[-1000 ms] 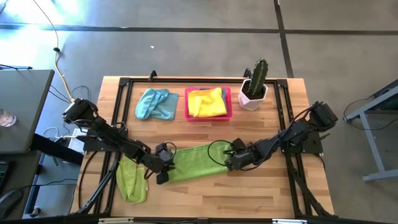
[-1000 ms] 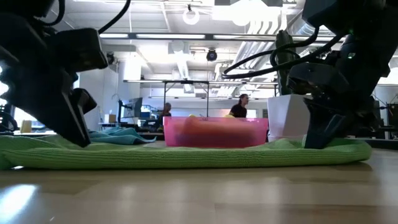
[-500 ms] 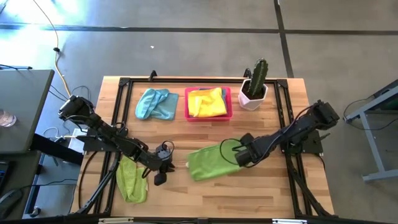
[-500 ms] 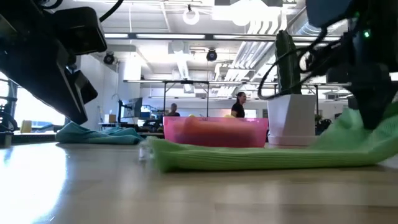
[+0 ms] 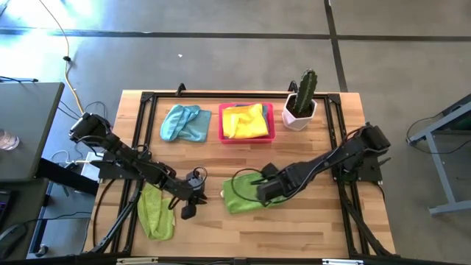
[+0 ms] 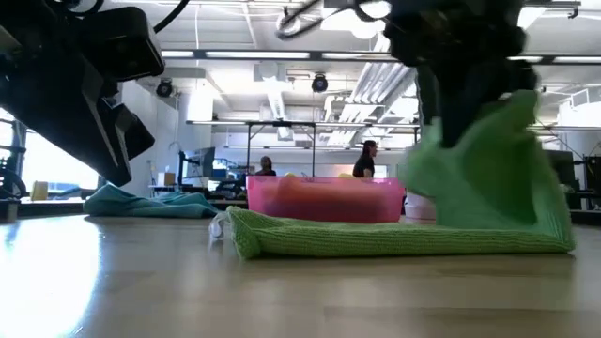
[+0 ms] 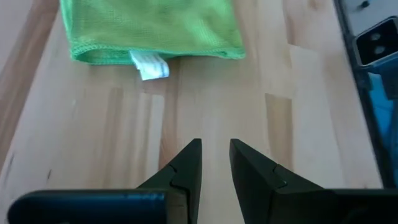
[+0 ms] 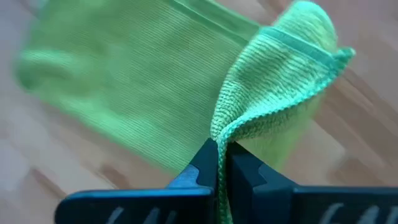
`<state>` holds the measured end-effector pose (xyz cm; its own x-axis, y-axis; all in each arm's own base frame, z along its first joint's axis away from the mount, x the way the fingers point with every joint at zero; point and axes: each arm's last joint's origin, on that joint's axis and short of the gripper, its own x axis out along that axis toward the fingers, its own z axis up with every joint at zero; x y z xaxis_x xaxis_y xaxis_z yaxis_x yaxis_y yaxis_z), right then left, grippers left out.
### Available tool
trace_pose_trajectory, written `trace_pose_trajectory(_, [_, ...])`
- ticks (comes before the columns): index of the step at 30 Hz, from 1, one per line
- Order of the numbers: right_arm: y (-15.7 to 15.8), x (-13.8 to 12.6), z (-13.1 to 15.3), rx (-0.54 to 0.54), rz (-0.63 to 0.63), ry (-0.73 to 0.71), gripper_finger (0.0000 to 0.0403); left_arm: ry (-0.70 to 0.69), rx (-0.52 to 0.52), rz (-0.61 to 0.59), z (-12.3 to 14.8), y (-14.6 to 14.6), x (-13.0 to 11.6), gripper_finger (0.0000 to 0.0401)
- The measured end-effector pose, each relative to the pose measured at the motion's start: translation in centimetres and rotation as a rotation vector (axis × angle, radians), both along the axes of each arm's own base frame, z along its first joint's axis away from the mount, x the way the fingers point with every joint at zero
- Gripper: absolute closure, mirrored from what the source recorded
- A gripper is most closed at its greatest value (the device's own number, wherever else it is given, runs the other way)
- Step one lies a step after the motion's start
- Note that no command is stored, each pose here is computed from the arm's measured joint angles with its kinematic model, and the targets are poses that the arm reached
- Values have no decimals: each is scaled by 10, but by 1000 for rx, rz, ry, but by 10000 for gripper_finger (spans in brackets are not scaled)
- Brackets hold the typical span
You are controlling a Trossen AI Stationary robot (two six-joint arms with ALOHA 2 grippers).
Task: Fold microfiber towels
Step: Fold the green microfiber cloth
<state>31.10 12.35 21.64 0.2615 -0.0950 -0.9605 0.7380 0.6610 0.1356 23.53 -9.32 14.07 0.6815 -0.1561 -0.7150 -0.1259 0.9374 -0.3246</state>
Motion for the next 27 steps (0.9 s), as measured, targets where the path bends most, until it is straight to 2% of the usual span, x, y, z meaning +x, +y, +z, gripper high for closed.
trace_pose_trajectory(3, [3, 21, -1, -35, 5, -40, 403, -6, -16, -1, 1, 1, 1, 327])
trace_pose_trajectory(7, [3, 47, -7, -79, -3, -52, 403, -12, -40, 58, 2, 3, 2, 327])
trace_pose_trajectory(12, [0, 79, -21, -91, 14, -39, 403, -9, -52, 47, 2, 0, 2, 327])
trace_pose_trajectory(15, [0, 95, -25, -62, 41, -34, 403, -9, -56, 35, 2, -4, 0, 327])
trace_pose_trajectory(20, [4, 111, -12, -29, 72, -26, 403, -9, -55, 11, 2, -9, -2, 327])
trace_pose_trajectory(24, [6, 115, 10, -54, 80, 8, 403, 0, -63, -37, 2, -13, -4, 327])
trace_pose_trajectory(27, [7, 122, 12, -94, 70, -1, 403, 14, -87, -81, 1, -18, -6, 327])
